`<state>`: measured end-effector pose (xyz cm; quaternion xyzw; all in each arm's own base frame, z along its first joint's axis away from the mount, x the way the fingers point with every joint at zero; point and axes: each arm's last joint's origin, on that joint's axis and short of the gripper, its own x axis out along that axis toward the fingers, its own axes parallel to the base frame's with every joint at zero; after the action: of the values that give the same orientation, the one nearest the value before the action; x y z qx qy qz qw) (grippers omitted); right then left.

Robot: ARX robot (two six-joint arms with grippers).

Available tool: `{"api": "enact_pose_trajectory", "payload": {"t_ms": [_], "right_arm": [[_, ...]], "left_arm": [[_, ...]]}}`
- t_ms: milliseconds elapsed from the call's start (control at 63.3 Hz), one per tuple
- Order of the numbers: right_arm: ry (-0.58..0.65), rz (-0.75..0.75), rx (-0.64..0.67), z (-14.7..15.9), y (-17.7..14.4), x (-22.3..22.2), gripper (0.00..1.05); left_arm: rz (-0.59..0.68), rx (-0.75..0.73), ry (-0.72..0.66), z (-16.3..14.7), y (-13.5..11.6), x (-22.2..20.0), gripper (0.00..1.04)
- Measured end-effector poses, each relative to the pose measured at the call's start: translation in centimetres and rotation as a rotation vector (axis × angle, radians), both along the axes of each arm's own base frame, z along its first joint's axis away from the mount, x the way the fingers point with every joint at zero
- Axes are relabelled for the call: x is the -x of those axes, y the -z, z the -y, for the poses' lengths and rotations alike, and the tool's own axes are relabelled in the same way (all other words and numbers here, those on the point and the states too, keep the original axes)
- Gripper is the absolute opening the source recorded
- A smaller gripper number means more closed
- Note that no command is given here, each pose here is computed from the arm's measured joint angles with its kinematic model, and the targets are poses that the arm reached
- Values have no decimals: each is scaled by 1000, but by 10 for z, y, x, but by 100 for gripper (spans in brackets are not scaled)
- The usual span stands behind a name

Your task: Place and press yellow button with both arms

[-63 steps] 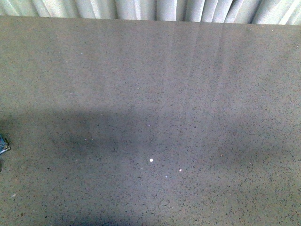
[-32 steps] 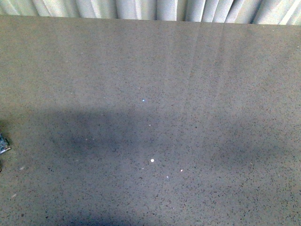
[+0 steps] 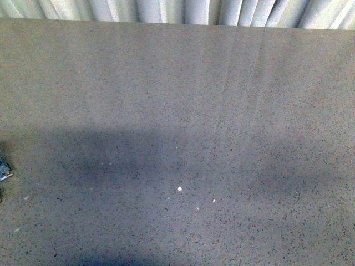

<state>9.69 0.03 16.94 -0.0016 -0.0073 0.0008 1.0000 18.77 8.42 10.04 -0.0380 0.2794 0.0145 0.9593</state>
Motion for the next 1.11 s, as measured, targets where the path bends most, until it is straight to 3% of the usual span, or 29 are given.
{"api": "enact_pose_trajectory", "payload": {"t_ms": [979,1105], "right_arm": [[0,0,0,0,0,0,96],[0,0,0,0,0,0,96]], "left_arm": [[-41,-25,22,0,13,-12,96],[-40,-28,23,0,13,-12,88]]}}
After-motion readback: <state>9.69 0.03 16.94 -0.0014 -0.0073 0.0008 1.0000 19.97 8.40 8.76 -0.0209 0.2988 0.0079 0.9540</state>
